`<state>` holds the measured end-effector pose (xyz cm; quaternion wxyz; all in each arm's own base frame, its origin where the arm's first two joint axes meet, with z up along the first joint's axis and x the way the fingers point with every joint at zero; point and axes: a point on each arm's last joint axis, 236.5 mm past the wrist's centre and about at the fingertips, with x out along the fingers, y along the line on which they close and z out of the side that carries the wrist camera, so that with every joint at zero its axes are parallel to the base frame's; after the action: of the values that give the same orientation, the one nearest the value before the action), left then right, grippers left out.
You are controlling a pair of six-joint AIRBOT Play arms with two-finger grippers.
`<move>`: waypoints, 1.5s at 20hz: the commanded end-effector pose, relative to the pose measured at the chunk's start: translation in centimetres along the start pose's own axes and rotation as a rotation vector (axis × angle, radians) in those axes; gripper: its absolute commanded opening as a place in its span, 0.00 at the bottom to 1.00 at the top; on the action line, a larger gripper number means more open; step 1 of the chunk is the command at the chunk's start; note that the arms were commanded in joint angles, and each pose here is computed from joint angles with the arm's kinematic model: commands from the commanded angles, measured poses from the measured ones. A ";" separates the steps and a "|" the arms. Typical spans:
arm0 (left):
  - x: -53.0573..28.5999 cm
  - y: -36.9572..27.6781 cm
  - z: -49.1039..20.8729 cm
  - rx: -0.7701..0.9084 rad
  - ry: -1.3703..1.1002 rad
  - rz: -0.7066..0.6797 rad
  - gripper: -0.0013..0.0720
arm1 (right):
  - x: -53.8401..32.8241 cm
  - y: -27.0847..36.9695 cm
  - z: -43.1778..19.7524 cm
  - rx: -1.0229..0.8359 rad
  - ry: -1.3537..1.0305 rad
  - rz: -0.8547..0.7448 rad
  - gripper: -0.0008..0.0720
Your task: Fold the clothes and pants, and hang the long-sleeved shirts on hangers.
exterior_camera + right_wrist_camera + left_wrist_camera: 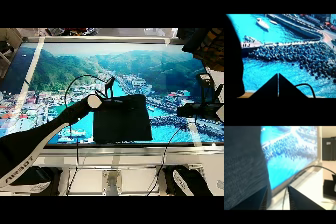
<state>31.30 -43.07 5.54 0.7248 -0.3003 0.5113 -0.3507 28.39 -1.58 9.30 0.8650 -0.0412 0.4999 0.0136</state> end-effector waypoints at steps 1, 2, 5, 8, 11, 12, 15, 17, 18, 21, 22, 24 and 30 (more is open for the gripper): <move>-0.3 -0.7 2.4 0.115 -0.108 -0.011 0.54 | 0.0 0.3 0.1 0.001 -0.002 0.015 0.26; -1.3 -1.3 3.3 0.162 -0.137 -0.020 0.54 | 0.0 0.9 0.2 -0.019 -0.008 0.040 0.36; -4.1 -1.9 5.0 0.283 -0.177 -0.005 0.54 | 1.0 5.0 0.5 -0.045 -0.035 0.210 0.61; -7.3 1.0 6.0 0.410 -0.150 0.127 0.54 | 4.7 8.8 -1.0 -0.029 0.036 0.384 0.83; -11.9 8.3 6.2 0.391 -0.049 0.401 0.54 | 8.3 12.2 -0.9 0.017 0.109 0.563 0.85; -14.0 11.8 5.7 0.367 0.009 0.541 0.54 | 9.7 13.0 -0.8 0.037 0.132 0.604 0.85; -20.7 19.9 3.1 0.308 0.204 0.889 0.54 | 14.0 13.7 -1.2 0.079 0.230 0.656 0.85; -22.6 22.5 1.5 0.299 0.279 0.980 0.53 | 16.7 13.1 -1.1 0.087 0.256 0.628 0.84; -22.9 23.5 0.6 0.296 0.305 1.001 0.53 | 17.8 12.6 -1.0 0.086 0.259 0.607 0.84; -22.8 26.2 -2.8 0.266 0.397 1.028 0.53 | 19.3 12.2 -1.2 0.073 0.290 0.593 0.84; -22.8 27.0 -3.8 0.256 0.425 1.036 0.53 | 19.5 12.3 -1.3 0.072 0.298 0.595 0.84; -23.0 27.9 -5.1 0.242 0.461 1.045 0.53 | 19.9 12.7 -2.0 0.047 0.317 0.589 0.84; -23.0 28.1 -5.4 0.241 0.467 1.046 0.53 | 19.9 18.5 -3.5 -0.137 0.341 0.611 0.70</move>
<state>26.92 -9.04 -5.94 0.7041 0.1576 0.6896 -0.0623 34.77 13.74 -10.32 0.7258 0.0797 0.6251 0.2757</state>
